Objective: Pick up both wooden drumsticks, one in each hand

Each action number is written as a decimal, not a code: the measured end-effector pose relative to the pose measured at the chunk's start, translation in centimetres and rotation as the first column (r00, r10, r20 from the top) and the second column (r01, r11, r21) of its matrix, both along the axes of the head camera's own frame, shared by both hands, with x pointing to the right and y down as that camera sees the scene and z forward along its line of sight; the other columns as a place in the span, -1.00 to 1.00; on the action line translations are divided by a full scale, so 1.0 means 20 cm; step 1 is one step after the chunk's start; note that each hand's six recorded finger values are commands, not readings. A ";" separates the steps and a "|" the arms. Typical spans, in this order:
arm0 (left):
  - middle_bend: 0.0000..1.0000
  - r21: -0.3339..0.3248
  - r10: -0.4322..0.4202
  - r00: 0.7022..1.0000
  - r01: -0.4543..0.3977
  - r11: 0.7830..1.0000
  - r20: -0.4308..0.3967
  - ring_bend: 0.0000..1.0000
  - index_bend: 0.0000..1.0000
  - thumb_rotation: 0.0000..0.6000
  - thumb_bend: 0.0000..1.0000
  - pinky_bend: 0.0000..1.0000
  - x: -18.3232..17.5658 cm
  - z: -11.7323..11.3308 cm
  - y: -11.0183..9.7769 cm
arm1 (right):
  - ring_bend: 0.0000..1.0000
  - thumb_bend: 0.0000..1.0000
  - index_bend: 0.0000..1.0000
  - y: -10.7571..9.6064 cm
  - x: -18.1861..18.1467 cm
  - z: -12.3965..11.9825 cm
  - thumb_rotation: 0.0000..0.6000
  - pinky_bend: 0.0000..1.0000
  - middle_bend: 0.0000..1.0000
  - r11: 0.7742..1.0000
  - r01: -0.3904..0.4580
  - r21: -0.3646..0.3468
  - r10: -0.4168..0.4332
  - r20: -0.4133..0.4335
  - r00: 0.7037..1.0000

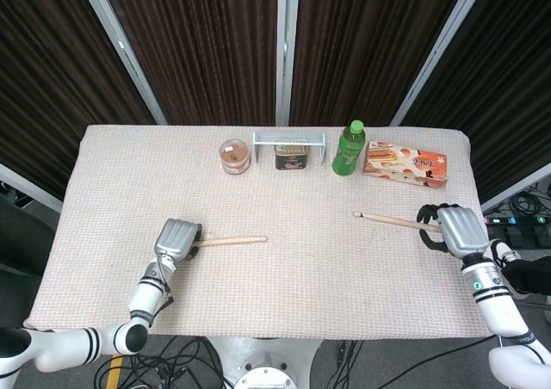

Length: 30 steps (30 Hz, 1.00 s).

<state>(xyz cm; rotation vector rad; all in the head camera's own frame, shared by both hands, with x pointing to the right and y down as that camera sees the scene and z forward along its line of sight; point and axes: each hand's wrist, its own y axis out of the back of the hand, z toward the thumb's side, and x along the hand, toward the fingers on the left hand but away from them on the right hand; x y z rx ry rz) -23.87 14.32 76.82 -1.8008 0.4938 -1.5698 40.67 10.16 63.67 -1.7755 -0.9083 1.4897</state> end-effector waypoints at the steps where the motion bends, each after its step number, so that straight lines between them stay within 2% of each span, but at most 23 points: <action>1: 0.11 0.000 0.003 1.000 -0.003 1.000 -0.001 0.64 0.06 1.00 -0.25 0.64 0.00 0.00 0.00 | -0.17 0.27 0.26 0.00 0.00 0.00 1.00 -0.18 0.15 1.000 -0.001 0.001 0.001 0.001 1.000; 6: 0.27 0.002 0.012 1.000 -0.011 1.000 -0.027 0.68 0.15 1.00 -0.05 0.64 0.01 0.00 0.00 | -0.17 0.27 0.26 0.01 0.01 -0.01 1.00 -0.18 0.15 1.000 -0.015 0.006 0.014 0.011 1.000; 10: 0.35 0.002 0.004 0.997 -0.004 1.000 -0.075 0.70 0.19 1.00 0.02 0.64 0.01 -0.01 -0.01 | -0.17 0.27 0.26 0.03 0.03 -0.02 1.00 -0.18 0.16 0.999 -0.033 0.007 0.032 0.028 0.999; 16: 0.41 -0.019 -0.066 0.978 0.063 0.998 -0.197 0.71 0.24 1.00 0.07 0.64 -0.03 -0.05 -0.03 | -0.16 0.27 0.26 0.06 0.03 -0.02 1.00 -0.18 0.17 0.998 -0.066 -0.013 0.067 0.096 0.993; 19: 0.42 -0.028 -0.105 0.956 0.101 0.994 -0.274 0.70 0.24 1.00 0.07 0.64 -0.05 -0.08 -0.05 | -0.16 0.27 0.26 0.09 0.00 -0.01 1.00 -0.18 0.17 0.997 -0.072 -0.039 0.077 0.160 0.984; 23: 0.42 -0.056 -0.168 0.902 0.158 0.986 -0.397 0.70 0.24 1.00 0.08 0.64 -0.06 -0.13 -0.08 | -0.15 0.28 0.26 0.14 -0.07 0.01 1.00 -0.18 0.17 0.994 -0.068 -0.087 0.088 0.263 0.961; 26: 0.42 -0.082 -0.197 0.851 0.180 0.980 -0.486 0.70 0.24 1.00 0.08 0.64 -0.06 -0.19 -0.10 | -0.14 0.29 0.26 0.17 -0.16 0.03 1.00 -0.18 0.17 0.990 -0.056 -0.133 0.100 0.358 0.928; 30: 0.42 -0.092 -0.184 0.791 0.161 0.983 -0.584 0.69 0.24 1.00 0.09 0.64 -0.01 -0.27 -0.14 | -0.14 0.30 0.26 0.20 -0.34 0.07 1.00 -0.18 0.17 0.982 -0.005 -0.191 0.101 0.495 0.863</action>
